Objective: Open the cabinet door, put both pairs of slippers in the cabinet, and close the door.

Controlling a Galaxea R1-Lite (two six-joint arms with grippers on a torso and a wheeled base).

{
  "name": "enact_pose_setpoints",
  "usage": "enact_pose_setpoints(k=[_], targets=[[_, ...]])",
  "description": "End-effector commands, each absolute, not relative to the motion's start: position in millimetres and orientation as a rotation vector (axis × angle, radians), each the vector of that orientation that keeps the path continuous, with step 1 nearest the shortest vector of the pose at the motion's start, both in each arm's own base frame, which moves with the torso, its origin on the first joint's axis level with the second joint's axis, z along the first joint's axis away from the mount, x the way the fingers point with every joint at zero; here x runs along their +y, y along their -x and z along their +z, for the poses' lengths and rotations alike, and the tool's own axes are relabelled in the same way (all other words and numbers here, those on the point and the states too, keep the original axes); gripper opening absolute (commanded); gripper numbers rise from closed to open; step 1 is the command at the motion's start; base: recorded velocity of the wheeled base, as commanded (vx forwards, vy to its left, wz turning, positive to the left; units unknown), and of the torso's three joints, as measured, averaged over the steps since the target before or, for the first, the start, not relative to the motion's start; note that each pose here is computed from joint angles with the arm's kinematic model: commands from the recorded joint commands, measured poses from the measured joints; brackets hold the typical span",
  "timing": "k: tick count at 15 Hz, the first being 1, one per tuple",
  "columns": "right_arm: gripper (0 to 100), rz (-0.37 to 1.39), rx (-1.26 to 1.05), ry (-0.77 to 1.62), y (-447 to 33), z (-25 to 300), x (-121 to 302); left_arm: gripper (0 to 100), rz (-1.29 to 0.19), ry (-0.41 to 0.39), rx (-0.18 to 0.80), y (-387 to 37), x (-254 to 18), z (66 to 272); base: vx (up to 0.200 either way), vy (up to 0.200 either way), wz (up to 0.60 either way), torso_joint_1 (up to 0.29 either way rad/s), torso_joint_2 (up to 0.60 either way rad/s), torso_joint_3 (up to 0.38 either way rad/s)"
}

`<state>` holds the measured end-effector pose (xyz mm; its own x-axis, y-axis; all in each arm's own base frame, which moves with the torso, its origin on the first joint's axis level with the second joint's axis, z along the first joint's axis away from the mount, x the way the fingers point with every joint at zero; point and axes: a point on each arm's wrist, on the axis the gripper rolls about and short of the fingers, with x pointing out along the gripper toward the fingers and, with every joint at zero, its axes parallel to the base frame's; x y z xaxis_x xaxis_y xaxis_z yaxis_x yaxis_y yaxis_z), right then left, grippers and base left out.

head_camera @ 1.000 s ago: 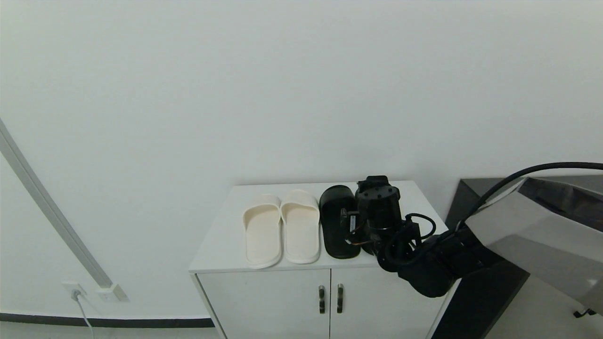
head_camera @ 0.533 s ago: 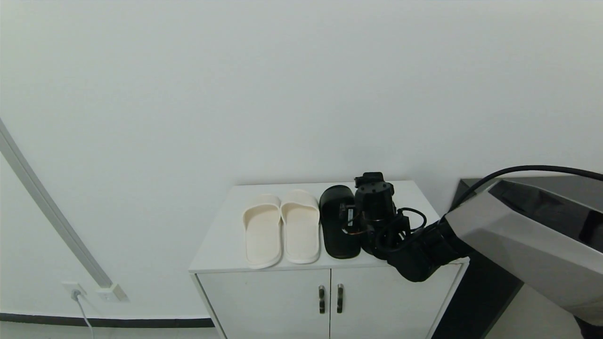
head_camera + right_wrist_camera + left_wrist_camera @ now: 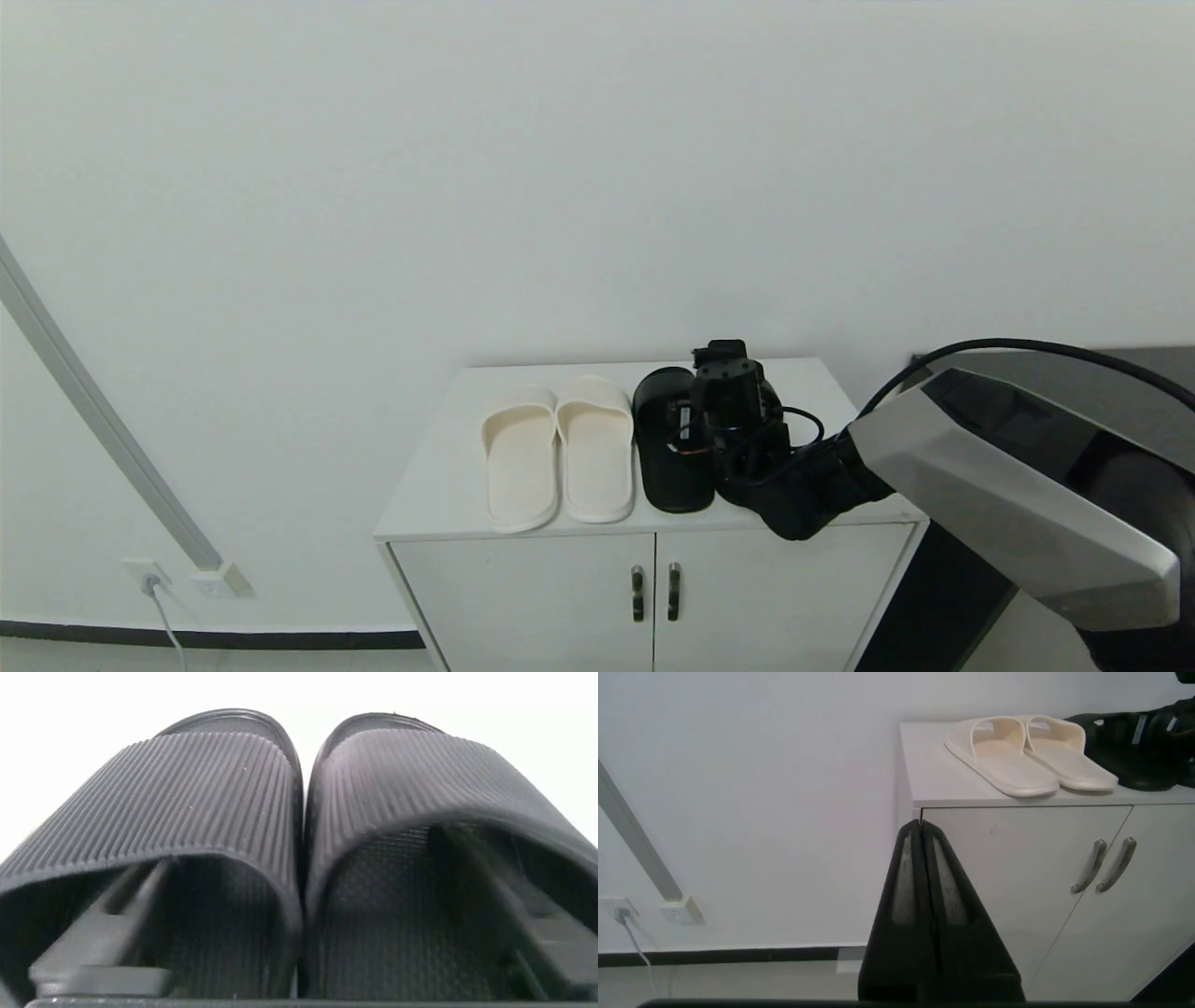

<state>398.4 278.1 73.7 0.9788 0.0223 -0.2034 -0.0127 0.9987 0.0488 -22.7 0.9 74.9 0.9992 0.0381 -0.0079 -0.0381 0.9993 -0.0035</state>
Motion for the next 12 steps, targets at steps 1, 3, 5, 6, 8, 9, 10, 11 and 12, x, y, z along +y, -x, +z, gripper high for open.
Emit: enact_pose_setpoints(k=[1,3,5,6,8,9,10,11,12], targets=[[0,0.018,0.200,-0.049,-400,73,279,0,0.038,0.004,0.008,23,1,75,0.000,0.000,0.00,0.000,0.00,0.000],[0,0.016,0.198,-0.051,-401,75,279,0,0.038,0.004,0.008,23,1,75,0.000,0.000,0.00,0.000,0.00,0.000],[0,0.016,0.199,-0.050,-400,75,278,0,0.040,0.004,0.008,23,1,75,0.000,0.000,0.00,0.000,0.00,0.000],[0,0.016,0.200,-0.049,-399,75,278,0,0.040,0.004,0.008,23,1,75,0.000,0.000,0.00,0.000,0.00,0.000],[0,0.020,0.195,-0.049,-391,87,274,0,0.040,0.004,0.008,23,1,75,0.000,0.000,0.00,0.000,0.00,0.000],[0,0.022,0.192,-0.038,-385,94,270,0,0.040,0.003,0.008,23,1,75,0.000,0.000,0.00,0.000,0.00,0.000],[0,0.025,0.189,-0.022,-377,105,264,0,0.040,0.003,0.008,23,1,75,0.000,0.000,0.00,0.000,0.00,0.000],[0,0.040,0.178,-0.026,-368,118,258,0,0.040,0.003,0.008,23,1,75,0.000,0.000,0.00,0.000,0.00,0.000],[0,0.087,0.166,-0.039,-354,135,252,0,0.040,0.003,0.008,23,1,75,0.000,0.000,0.00,0.000,0.00,0.000]])
